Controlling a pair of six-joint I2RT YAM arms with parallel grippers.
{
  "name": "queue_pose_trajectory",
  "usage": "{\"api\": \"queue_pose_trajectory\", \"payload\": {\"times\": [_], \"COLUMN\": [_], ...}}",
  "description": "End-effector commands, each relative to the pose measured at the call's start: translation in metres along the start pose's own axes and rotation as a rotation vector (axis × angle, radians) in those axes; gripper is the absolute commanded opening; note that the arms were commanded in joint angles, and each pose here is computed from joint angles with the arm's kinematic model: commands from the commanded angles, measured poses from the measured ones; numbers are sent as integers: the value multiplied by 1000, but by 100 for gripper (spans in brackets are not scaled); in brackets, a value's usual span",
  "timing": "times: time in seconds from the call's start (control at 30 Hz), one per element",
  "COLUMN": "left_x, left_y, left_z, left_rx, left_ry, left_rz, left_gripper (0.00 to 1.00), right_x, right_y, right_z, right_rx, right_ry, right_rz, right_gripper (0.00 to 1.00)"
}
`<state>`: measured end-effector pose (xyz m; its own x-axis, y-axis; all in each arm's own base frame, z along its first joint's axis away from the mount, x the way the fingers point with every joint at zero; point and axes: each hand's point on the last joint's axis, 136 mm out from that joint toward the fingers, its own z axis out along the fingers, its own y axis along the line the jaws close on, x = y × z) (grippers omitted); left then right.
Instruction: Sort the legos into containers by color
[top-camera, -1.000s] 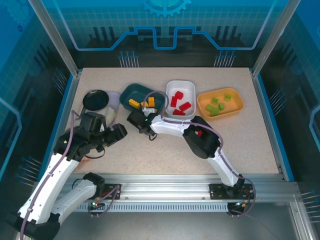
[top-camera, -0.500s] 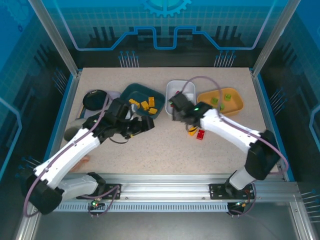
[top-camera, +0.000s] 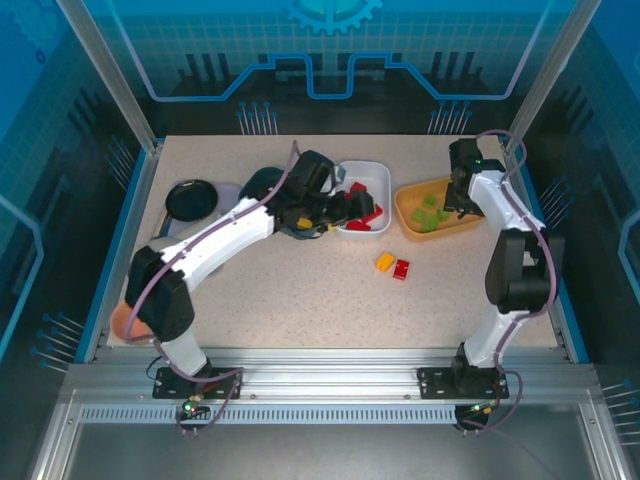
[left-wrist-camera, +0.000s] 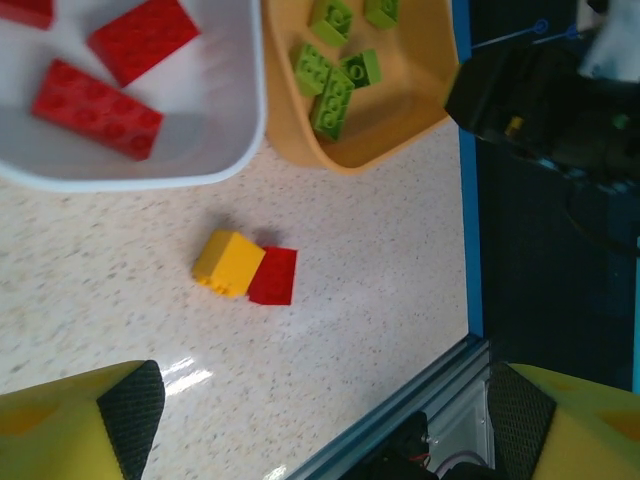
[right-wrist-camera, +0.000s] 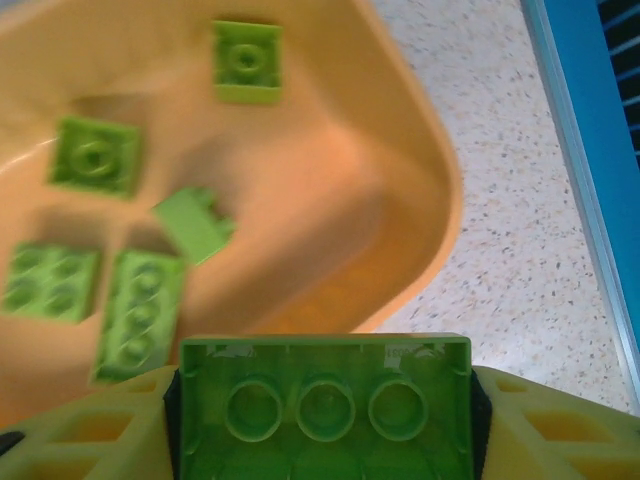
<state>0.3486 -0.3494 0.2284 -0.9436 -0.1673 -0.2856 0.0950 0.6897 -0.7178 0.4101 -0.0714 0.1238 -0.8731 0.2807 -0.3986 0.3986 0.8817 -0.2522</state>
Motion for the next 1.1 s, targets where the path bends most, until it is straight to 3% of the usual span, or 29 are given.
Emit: {"api": "queue_pose_trajectory", "payload": {"times": [0.0,0.43,0.53,0.67,0.87,1.07], "left_x": [3,2,6,13,27,45], "left_y": [-23,-27,-22,-19,-5,31], "left_z": [12,43,48,50,58,76], "left_rx": [49,45,28,16,-43,-214], "left_ry": [44,89,109,127,177,249], "left_rz": [59,70,69,77,89,84], "left_gripper": [88,87,87,87,87,83], "right_x": [-17,-13,-8,-8,-33,-38], "right_y": [6,23,26,29,33,49], "right_z": [5,55,63,64,23,-72], "right_rx": [-34,-12,-21,-37,-114,-212], "right_ry": [23,209,241,253,164,-42], "right_rz": [37,303,344,362,370,285], "right_gripper": [53,58,63,78,88,86]}}
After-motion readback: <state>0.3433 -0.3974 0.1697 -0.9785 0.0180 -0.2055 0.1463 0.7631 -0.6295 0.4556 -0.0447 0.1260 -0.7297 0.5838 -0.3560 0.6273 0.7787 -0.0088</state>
